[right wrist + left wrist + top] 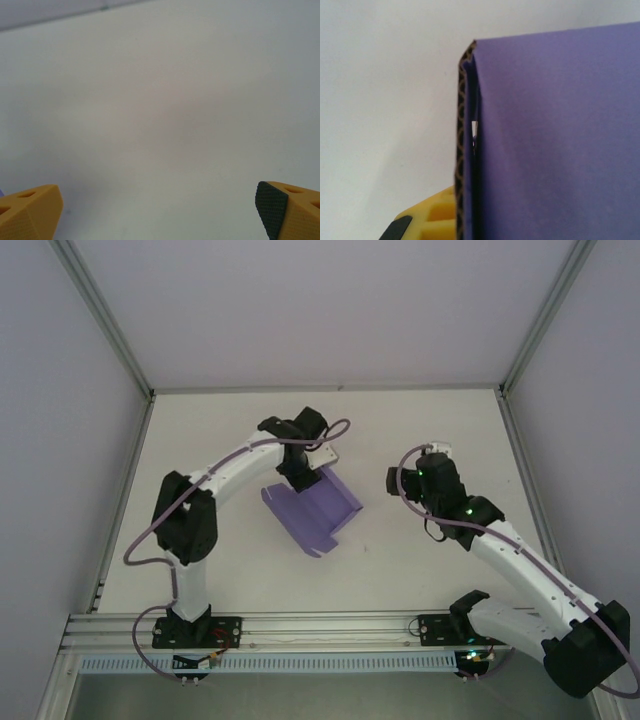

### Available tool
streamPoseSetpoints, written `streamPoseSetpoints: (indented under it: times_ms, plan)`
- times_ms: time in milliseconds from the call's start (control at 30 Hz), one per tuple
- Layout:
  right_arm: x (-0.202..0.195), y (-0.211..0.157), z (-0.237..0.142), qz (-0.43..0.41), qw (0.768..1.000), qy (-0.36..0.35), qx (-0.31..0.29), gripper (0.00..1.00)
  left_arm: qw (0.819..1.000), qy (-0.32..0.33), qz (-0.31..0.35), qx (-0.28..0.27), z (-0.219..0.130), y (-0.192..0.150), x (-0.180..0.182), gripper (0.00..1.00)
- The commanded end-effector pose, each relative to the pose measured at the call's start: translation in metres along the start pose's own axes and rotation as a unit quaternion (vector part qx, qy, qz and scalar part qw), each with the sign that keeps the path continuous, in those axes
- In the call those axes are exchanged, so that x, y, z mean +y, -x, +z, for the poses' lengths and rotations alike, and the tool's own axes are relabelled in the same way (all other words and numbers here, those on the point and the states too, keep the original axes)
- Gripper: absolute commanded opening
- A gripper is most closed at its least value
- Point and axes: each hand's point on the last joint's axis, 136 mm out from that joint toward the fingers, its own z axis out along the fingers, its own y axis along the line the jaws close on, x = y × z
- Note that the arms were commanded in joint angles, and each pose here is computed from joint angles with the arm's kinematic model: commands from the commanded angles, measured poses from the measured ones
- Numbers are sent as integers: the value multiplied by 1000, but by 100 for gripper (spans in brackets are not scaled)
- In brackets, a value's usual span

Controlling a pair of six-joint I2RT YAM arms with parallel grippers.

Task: Assemble paper box

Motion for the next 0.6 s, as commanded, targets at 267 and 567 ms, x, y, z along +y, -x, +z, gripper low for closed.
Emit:
streamPoseSetpoints:
  times_ms: [267,567]
  plan:
    - [-23,-19,7,-9,997,-50,54,100,968,59,135,201,38,-35,-10,0]
    - [-34,-20,9,3,997,-60,44,100,946,181,136,232,88,-5,1,1]
